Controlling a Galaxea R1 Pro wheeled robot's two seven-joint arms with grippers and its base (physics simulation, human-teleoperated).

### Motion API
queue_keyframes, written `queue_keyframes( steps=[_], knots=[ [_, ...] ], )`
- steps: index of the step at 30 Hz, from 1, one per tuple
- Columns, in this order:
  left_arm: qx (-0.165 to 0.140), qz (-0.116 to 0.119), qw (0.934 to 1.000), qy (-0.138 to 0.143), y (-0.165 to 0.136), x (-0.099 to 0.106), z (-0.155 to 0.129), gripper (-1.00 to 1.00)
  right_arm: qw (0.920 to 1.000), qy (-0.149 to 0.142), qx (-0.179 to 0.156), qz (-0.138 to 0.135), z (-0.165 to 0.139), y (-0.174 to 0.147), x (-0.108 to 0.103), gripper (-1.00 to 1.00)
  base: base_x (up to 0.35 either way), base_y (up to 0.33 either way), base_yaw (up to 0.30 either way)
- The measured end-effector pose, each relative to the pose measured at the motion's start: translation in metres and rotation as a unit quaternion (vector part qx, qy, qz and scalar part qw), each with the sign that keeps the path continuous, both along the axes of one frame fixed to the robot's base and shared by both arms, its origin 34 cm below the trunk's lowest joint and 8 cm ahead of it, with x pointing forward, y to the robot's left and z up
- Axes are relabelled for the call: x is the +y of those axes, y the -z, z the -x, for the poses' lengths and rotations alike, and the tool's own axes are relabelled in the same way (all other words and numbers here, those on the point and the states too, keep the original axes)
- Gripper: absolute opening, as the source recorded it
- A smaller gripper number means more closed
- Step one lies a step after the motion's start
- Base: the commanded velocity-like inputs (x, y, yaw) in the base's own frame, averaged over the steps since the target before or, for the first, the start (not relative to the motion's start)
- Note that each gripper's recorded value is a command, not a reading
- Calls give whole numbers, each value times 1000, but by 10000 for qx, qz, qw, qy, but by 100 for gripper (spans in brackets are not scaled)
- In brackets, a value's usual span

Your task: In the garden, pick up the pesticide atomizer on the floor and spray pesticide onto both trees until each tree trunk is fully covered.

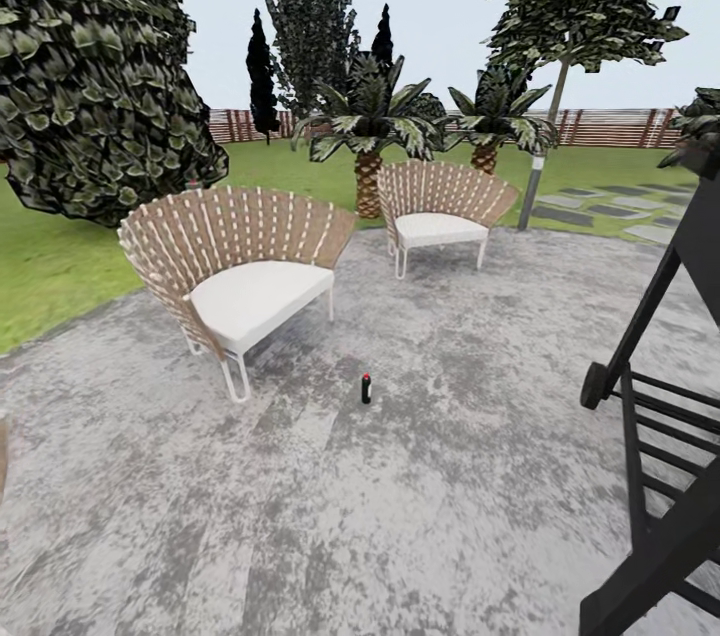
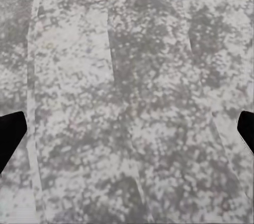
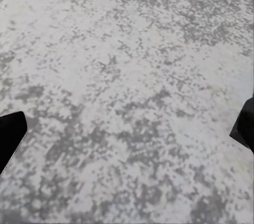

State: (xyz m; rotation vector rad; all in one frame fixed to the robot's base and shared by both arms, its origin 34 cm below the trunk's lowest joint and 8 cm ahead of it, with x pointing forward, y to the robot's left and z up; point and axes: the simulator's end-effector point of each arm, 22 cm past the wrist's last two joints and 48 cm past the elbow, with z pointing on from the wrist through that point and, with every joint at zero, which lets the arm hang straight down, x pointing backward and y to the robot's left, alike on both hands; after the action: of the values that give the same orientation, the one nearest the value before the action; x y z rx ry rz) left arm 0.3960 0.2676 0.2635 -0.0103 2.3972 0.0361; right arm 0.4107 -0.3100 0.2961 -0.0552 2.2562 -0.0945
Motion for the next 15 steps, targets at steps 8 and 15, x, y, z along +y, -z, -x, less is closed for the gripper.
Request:
queue_keyframes(
  steps=[8,15],
  knots=[
    [0,-2,10000,-3,0,0,0,100,10000,-3,1,-2,0,0,0,100,291,100,-197],
    [1,0,10000,-3,0,0,0,100,10000,-2,8,-2,1,0,0,100,293,134,-247]
  ],
)
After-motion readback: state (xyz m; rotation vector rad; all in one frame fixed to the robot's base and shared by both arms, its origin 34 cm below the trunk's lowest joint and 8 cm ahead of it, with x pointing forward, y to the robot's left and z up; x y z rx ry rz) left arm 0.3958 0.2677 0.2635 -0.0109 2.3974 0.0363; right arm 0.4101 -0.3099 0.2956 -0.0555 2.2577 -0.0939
